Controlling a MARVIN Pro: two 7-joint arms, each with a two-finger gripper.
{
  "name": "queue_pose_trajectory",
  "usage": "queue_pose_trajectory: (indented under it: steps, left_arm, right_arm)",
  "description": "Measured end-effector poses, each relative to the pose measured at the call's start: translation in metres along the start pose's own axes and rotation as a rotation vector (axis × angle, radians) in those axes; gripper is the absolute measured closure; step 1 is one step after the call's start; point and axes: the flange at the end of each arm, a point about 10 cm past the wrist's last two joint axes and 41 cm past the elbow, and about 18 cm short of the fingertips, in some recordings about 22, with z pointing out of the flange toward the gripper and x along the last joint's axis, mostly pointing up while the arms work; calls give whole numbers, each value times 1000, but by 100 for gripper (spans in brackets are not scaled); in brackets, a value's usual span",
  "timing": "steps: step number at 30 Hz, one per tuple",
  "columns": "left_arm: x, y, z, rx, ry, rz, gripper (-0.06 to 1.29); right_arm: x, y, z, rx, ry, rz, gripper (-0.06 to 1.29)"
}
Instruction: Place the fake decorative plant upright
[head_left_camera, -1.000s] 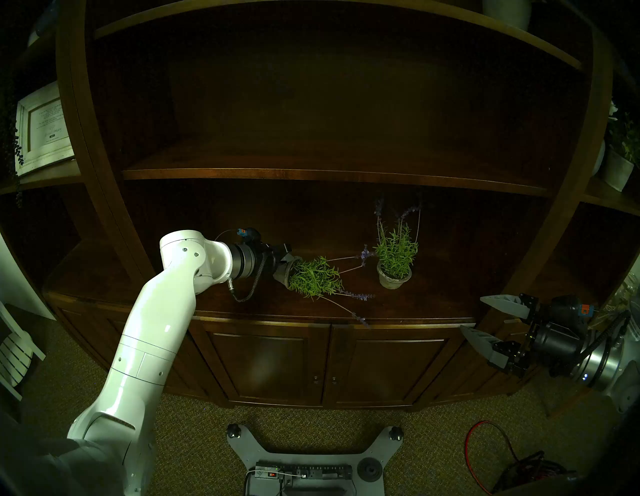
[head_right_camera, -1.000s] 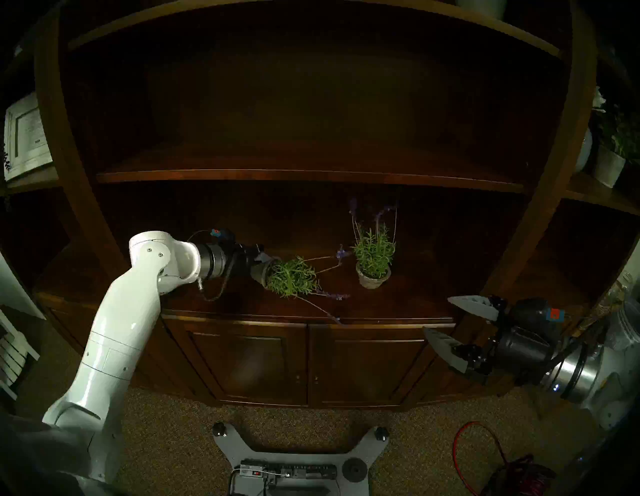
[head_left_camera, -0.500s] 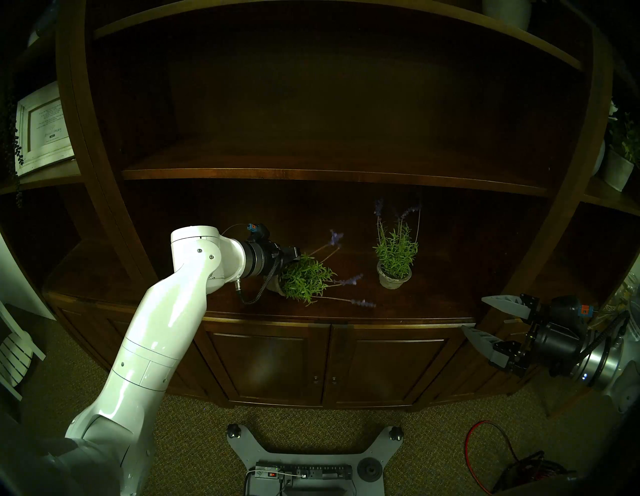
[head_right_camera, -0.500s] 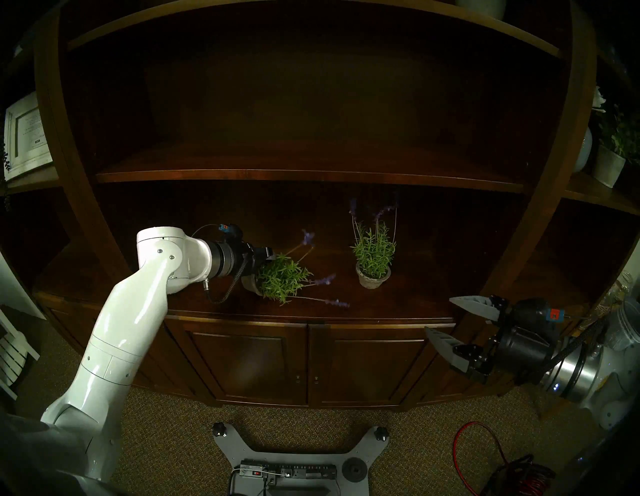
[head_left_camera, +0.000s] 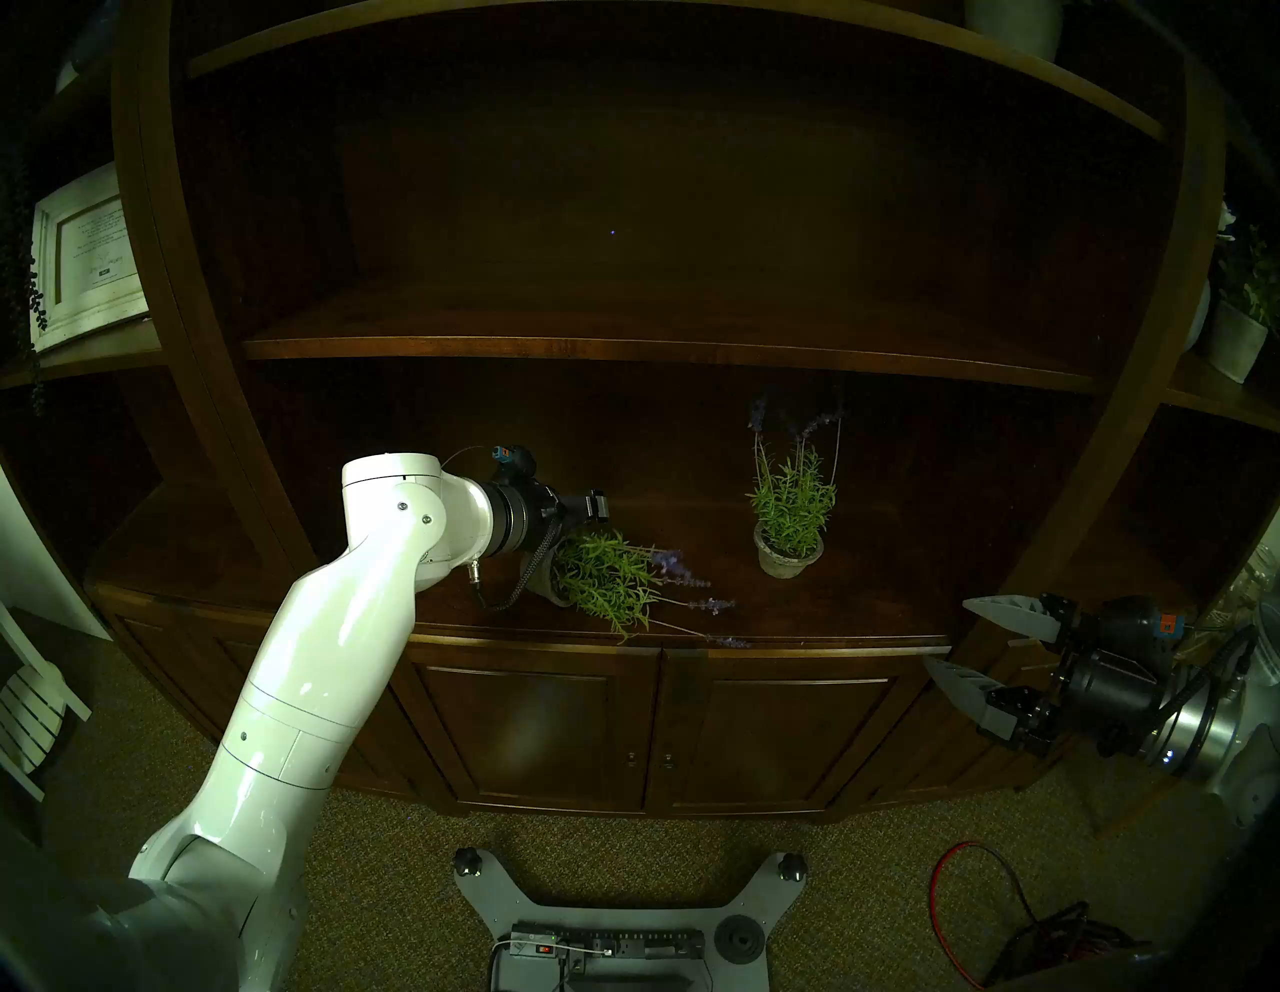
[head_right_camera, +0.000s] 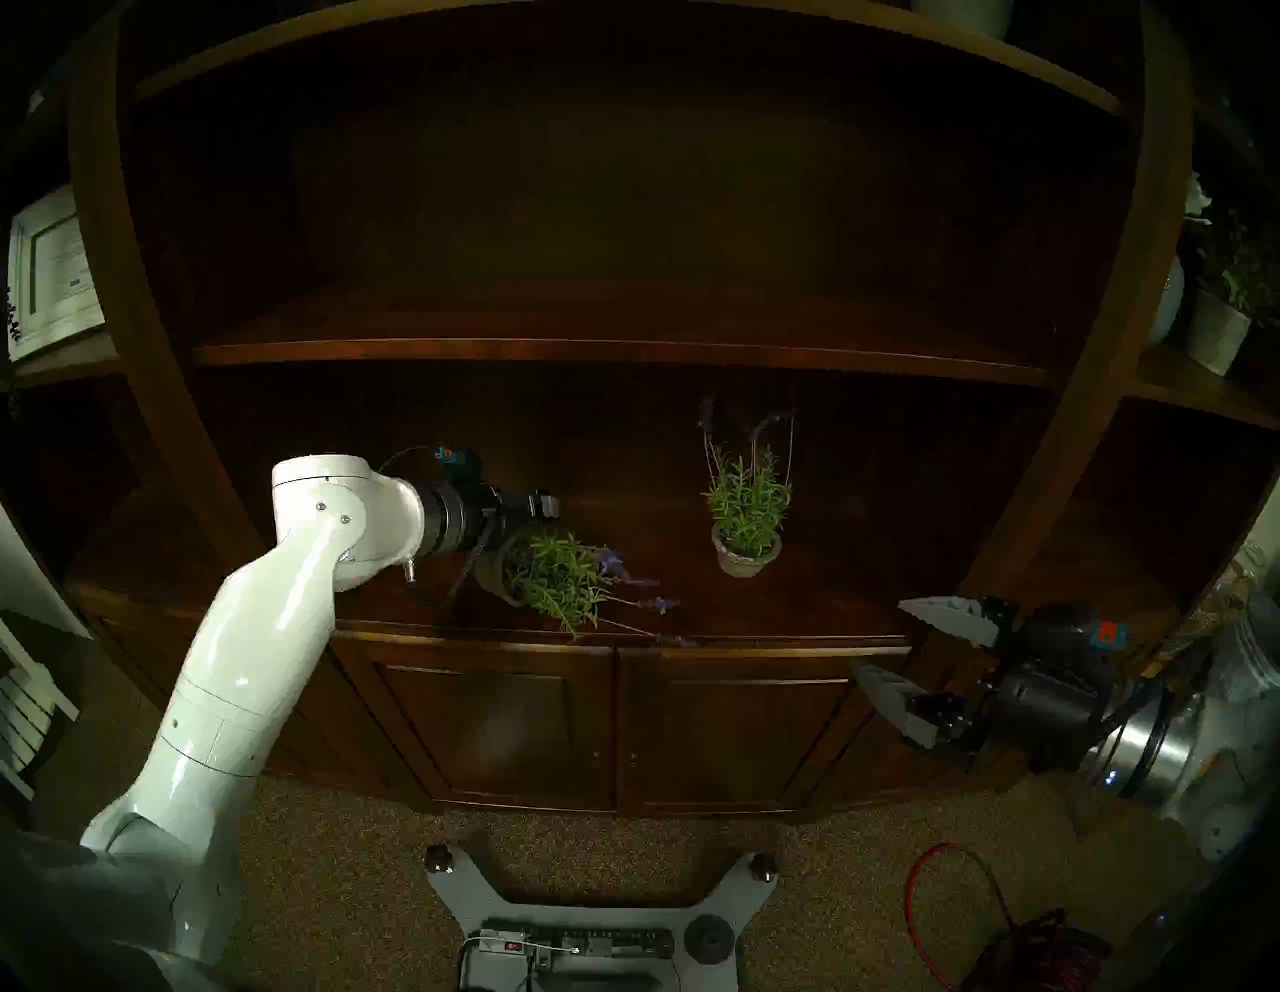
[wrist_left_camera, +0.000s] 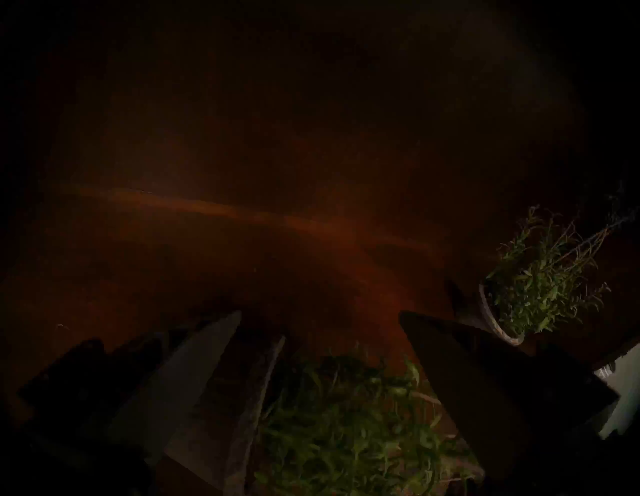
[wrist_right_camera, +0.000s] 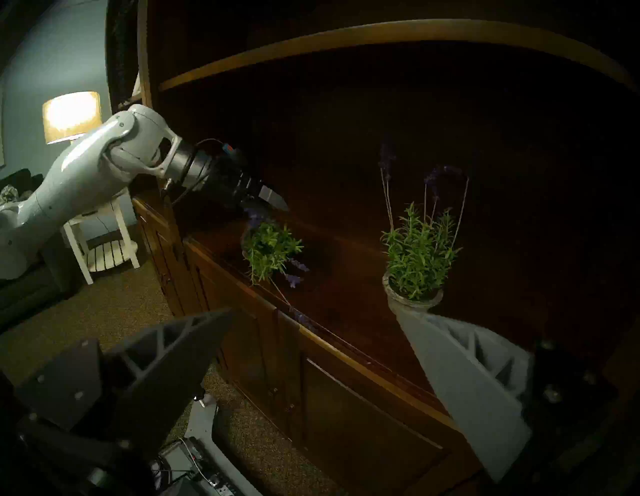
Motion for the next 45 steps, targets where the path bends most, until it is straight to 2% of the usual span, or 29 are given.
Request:
queue_pose_trajectory:
  steps: [13,45]
  left_arm:
    - [-13,-2,8,2,-15,-1,0]
    - [-5,1,2,-2,21,22,0]
  right_arm:
    - [-1,-1,0,-1,-3,7,1]
    - [-1,3,-2,-5,-3,8,1]
